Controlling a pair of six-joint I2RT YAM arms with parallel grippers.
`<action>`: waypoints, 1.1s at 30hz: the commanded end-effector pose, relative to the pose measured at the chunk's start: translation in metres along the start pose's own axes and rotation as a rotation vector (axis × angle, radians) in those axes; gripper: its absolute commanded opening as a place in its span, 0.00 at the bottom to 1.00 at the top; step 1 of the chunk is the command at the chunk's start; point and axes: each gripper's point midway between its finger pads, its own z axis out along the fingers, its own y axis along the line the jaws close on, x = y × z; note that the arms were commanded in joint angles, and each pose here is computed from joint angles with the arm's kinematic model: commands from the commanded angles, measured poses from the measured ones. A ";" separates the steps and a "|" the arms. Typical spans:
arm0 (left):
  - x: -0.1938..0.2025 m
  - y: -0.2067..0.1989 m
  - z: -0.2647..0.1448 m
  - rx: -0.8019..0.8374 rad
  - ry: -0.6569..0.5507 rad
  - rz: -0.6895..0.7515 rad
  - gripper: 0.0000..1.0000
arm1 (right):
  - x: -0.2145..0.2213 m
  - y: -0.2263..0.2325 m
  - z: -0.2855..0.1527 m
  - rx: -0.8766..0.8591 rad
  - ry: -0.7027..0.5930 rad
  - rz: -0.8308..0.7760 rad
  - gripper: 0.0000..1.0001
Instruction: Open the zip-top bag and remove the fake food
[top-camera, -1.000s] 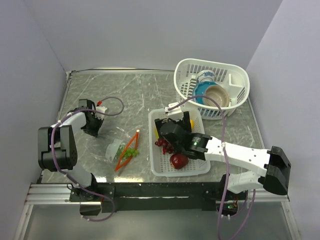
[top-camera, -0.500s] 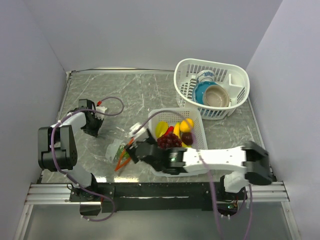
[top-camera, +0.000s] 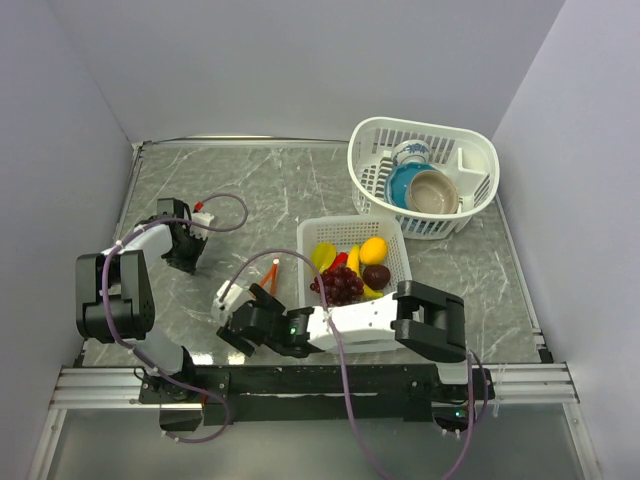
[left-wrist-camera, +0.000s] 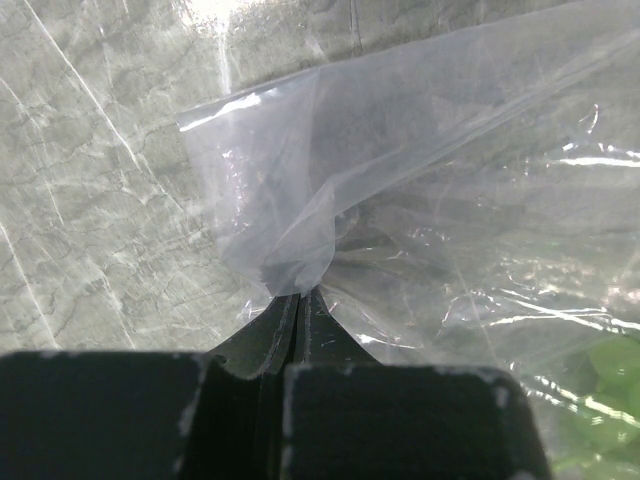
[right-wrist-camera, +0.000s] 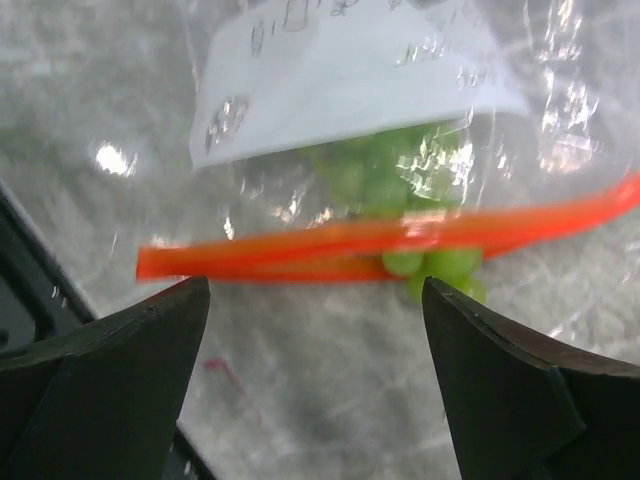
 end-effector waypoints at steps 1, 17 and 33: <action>0.042 -0.009 0.010 0.039 0.151 0.007 0.01 | -0.026 -0.025 0.021 0.038 -0.059 0.049 0.95; 0.043 -0.009 0.014 0.040 0.159 0.010 0.01 | -0.027 -0.020 0.056 -0.087 -0.023 0.108 0.90; 0.037 -0.008 0.004 0.038 0.131 0.014 0.01 | -0.015 -0.019 0.054 -0.076 0.006 0.144 0.57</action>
